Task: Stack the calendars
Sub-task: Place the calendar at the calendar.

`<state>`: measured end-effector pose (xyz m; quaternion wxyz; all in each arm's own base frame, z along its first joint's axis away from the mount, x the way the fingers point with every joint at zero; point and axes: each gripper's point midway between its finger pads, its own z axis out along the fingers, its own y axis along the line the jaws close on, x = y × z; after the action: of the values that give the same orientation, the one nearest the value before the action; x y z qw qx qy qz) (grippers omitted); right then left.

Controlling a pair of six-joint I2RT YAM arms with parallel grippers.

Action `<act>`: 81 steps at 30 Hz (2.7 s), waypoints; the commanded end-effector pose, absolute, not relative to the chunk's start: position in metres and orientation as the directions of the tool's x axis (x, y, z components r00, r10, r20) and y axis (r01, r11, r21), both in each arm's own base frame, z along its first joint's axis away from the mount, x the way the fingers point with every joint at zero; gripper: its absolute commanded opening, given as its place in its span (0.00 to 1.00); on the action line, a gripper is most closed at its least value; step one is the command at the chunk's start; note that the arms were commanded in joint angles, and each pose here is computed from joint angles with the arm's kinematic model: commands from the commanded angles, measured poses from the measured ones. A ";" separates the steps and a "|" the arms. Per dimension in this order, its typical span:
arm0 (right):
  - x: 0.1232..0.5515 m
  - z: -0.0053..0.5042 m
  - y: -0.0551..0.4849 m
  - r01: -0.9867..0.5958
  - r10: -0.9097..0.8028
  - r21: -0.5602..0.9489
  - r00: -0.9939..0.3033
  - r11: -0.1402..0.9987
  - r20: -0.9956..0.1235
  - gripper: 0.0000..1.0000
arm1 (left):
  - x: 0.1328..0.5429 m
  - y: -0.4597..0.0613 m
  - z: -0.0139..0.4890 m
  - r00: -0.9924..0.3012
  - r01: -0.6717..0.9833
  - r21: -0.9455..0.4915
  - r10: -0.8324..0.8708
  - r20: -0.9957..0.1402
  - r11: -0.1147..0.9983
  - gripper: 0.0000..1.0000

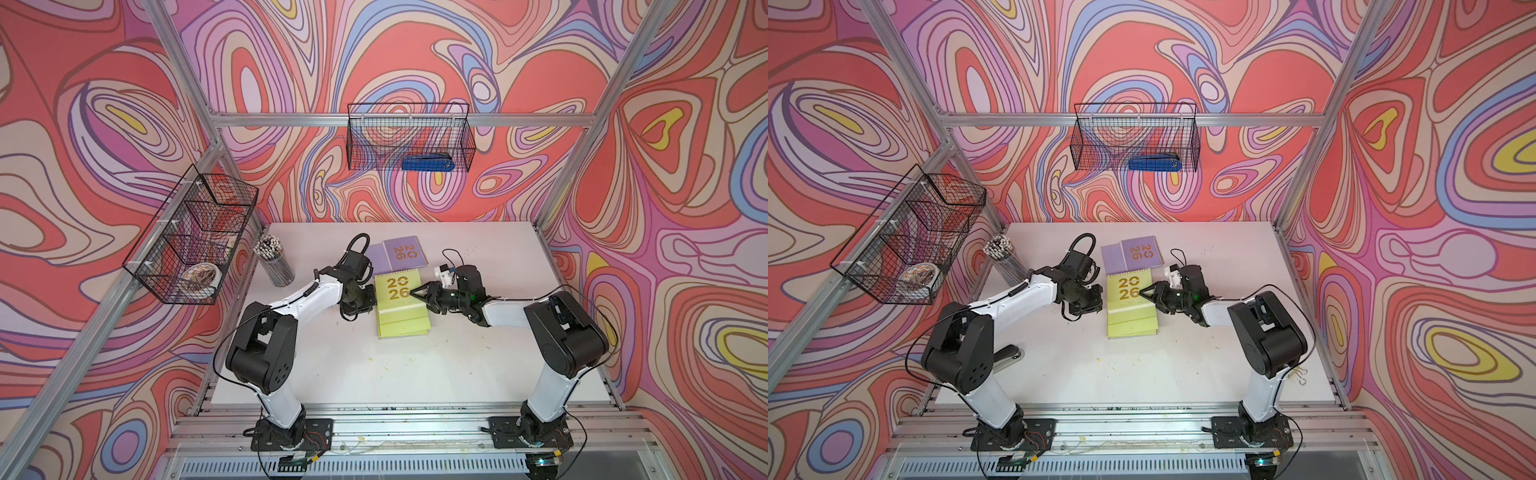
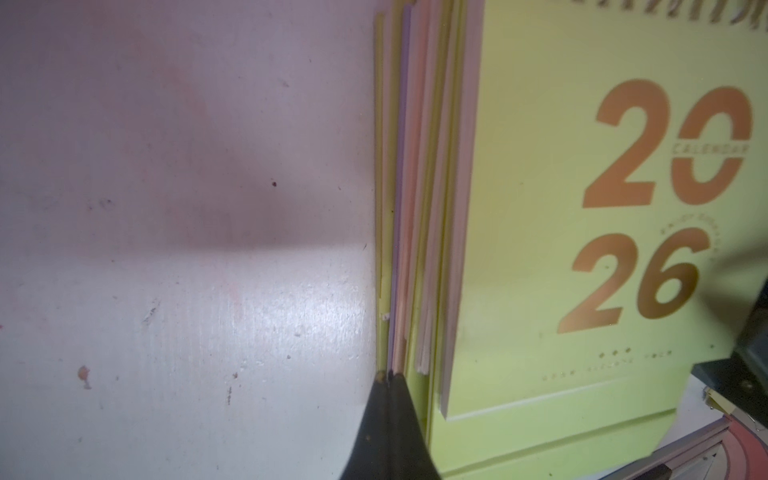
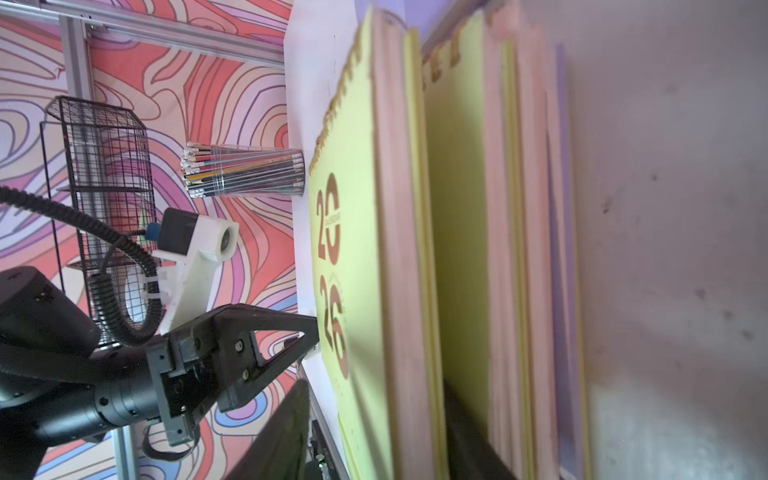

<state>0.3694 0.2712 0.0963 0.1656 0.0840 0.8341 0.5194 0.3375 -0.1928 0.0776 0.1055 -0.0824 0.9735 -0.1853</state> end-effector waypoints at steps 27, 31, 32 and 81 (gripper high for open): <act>0.371 0.095 0.249 -0.019 0.245 0.705 -0.931 0.709 -0.271 0.69 | 0.348 -0.202 0.088 -0.966 -0.106 -0.381 -0.187 -0.181 0.918 0.00; 0.367 0.092 0.246 -0.012 0.235 0.685 -0.935 0.729 -0.266 0.70 | 0.349 -0.200 0.090 -0.964 -0.107 -0.374 -0.188 -0.187 0.921 0.00; 0.366 0.093 0.246 -0.015 0.233 0.684 -0.934 0.729 -0.269 0.71 | 0.349 -0.200 0.090 -0.964 -0.108 -0.376 -0.189 -0.188 0.920 0.00; 0.382 0.111 0.234 -0.017 0.257 0.645 -0.909 0.764 -0.328 0.72 | 0.366 -0.181 0.090 -0.953 -0.126 -0.290 -0.197 -0.231 0.949 0.00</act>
<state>0.3644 0.2494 0.0905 0.1613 0.0635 0.9153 0.3635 0.3573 -0.1938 0.0908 0.1255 -0.0801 0.9740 -0.1708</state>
